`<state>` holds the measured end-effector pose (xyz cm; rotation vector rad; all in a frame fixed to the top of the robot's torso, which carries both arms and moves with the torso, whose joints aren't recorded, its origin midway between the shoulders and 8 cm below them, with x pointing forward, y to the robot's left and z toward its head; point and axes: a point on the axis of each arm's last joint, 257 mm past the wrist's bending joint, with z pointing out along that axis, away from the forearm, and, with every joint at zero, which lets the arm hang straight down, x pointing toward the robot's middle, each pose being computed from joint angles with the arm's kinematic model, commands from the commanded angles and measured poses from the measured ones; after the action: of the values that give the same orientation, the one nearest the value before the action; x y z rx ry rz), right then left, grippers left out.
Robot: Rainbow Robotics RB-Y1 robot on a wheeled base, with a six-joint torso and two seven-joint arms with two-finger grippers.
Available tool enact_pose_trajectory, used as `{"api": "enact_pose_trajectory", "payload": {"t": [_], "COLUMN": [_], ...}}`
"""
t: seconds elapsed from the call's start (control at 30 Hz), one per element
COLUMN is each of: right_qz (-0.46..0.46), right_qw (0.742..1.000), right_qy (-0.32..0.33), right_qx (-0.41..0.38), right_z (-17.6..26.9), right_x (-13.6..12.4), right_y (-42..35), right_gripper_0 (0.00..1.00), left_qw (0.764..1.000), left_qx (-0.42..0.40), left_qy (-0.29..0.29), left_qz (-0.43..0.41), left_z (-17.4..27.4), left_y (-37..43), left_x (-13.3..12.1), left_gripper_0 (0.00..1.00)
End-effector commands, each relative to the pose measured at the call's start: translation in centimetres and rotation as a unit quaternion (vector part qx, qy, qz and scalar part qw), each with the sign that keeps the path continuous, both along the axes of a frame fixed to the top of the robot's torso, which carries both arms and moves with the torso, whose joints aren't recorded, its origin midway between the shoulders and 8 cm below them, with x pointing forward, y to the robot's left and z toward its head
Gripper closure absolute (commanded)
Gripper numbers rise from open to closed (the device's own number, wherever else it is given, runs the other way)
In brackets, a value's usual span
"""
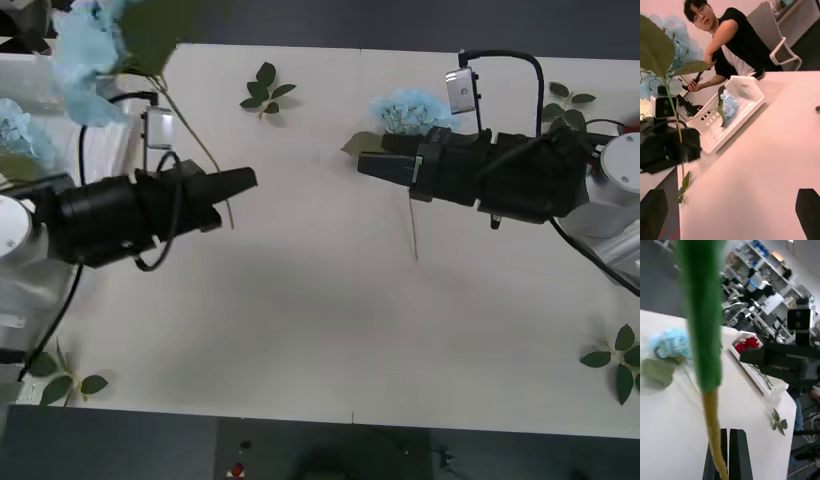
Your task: Put the red flowers into the right box and the blue flowers into the left box
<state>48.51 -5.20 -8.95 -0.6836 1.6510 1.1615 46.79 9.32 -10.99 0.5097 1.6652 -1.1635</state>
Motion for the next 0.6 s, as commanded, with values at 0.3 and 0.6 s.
{"api": "enact_pose_trajectory", "payload": {"t": [0.3,0.6], "right_qz": [-0.117,-0.227], "right_qw": [0.984,0.943], "right_qy": [0.119,0.208], "right_qx": [-0.068,-0.123], "right_z": [-3.7,-7.2], "right_x": [10.0,15.5], "right_y": [-0.5,-6.0], "right_gripper_0": [0.0,0.0], "left_qw": [0.974,0.892], "left_qx": [0.115,0.237], "left_qy": [0.059,0.037], "left_qz": [0.184,0.382], "left_z": [5.7,6.5], "left_y": [18.1,32.9], "left_x": [5.7,8.3], "left_gripper_0": [1.0,1.0]}}
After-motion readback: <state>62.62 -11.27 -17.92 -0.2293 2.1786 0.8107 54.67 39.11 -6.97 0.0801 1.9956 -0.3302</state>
